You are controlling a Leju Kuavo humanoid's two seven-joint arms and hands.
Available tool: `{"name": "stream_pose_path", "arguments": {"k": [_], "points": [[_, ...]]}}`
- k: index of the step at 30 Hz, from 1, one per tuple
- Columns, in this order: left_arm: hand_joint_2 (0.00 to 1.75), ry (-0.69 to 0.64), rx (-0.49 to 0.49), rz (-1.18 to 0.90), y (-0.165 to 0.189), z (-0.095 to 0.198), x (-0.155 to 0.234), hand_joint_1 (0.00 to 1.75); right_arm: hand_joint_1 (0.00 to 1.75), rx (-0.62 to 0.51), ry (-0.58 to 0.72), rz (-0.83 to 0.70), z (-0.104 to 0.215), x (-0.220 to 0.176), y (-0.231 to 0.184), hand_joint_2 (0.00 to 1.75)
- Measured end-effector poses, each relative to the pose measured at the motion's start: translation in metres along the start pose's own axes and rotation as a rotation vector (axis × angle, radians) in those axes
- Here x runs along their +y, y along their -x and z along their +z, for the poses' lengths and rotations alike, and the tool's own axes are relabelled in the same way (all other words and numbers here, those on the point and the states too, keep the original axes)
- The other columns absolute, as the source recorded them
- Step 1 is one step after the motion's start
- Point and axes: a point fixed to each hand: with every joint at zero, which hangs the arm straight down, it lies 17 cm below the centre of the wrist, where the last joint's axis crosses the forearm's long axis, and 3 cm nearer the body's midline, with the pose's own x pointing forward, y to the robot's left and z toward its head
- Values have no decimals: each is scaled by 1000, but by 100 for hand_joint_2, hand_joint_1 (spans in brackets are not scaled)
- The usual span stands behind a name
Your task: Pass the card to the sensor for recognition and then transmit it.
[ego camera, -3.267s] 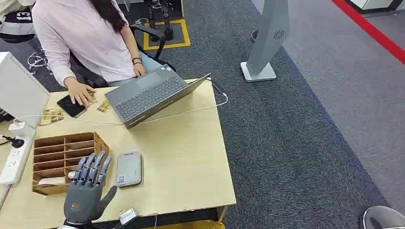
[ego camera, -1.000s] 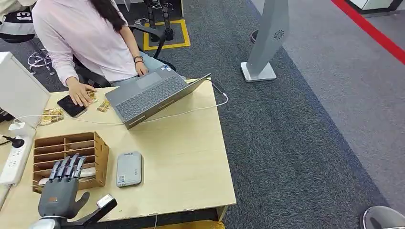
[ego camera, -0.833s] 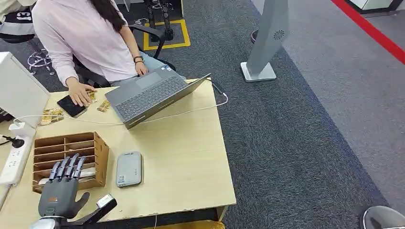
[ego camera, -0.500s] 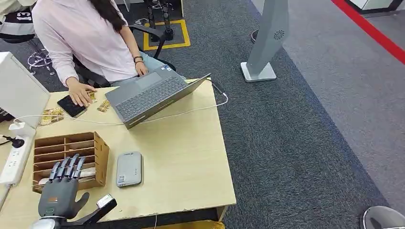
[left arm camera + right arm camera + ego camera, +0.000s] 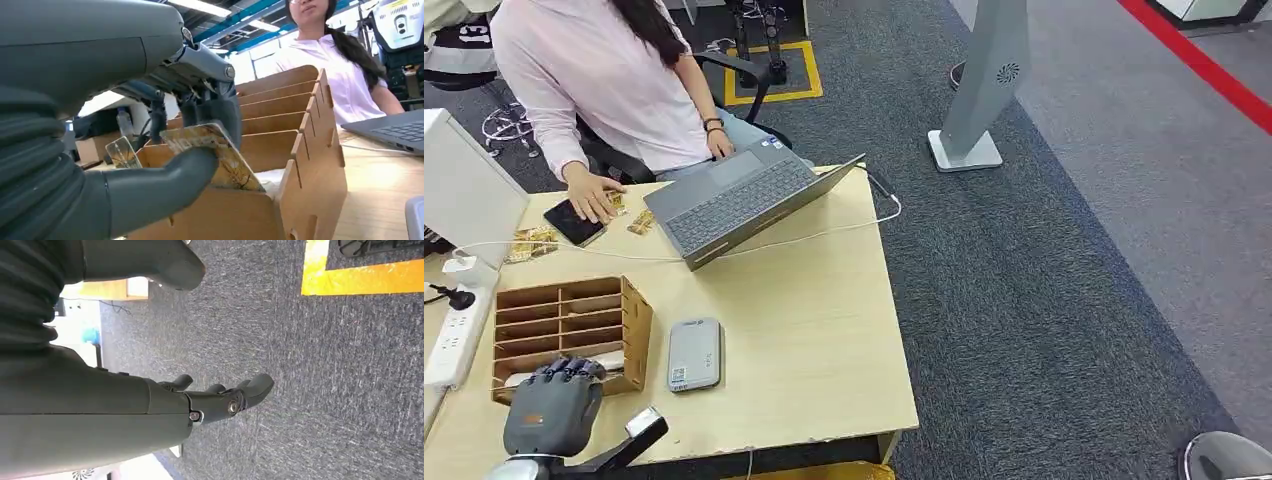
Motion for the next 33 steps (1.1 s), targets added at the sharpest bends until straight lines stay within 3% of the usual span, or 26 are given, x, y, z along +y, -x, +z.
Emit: {"name": "stream_pose_path", "arguments": {"k": [9, 17, 33], "points": [[175, -7, -17, 20, -2, 0, 2, 175, 0, 0, 5, 0, 0, -1, 0, 175], [175, -142, -65, 51, -11, -18, 38, 175, 0, -5, 10, 7, 0, -2, -1, 175], [175, -450, -218, 109, -48, -34, 175, 175, 0, -11, 7, -19, -1, -3, -2, 175]]}}
